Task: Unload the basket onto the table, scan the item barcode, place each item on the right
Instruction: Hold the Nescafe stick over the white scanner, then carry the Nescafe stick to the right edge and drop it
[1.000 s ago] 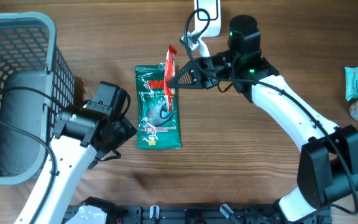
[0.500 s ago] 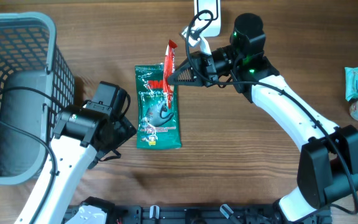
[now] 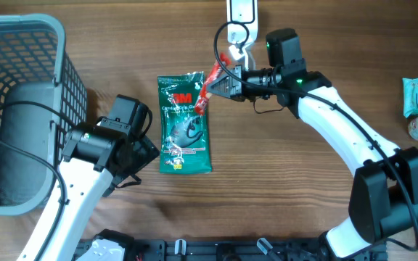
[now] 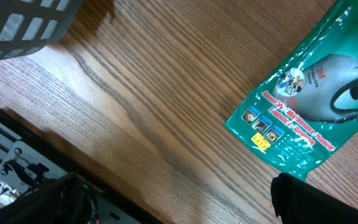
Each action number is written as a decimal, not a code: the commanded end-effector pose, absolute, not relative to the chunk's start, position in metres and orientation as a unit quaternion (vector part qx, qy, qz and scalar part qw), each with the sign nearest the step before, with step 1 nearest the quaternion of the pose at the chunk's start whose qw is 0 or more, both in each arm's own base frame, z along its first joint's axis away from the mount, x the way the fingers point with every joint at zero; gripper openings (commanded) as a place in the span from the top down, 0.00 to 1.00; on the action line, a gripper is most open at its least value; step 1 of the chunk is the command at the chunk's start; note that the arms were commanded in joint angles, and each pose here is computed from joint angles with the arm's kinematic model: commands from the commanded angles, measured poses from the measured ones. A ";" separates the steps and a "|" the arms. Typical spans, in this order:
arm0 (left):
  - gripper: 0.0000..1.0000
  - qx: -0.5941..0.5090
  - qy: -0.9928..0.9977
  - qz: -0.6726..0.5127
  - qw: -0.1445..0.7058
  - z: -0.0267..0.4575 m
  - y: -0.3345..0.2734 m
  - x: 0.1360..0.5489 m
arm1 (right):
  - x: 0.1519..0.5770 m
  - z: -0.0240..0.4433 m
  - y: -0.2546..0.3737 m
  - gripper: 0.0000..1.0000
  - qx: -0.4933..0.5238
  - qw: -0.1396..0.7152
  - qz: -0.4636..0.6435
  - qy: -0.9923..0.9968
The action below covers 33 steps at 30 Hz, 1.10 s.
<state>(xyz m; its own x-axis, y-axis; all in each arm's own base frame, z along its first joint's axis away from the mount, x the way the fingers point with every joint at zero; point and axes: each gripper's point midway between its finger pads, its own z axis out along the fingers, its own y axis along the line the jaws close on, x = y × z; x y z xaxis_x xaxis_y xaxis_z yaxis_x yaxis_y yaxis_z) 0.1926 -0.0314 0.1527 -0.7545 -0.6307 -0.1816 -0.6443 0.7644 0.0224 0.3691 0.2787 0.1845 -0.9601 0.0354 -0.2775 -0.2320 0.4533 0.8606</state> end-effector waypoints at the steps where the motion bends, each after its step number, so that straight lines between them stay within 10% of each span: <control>1: 0.00 -0.346 0.934 0.042 0.083 0.153 -0.032 0.192 | 0.418 0.174 0.238 0.95 0.022 0.217 0.430 0.876; 12: 0.00 -0.346 0.934 0.042 0.083 0.153 -0.032 0.193 | 0.508 0.214 0.175 0.95 0.055 0.339 0.363 0.866; 33: 0.00 -0.346 0.934 0.042 0.083 0.153 -0.032 0.193 | 0.660 0.133 0.159 0.95 0.145 0.396 0.280 0.862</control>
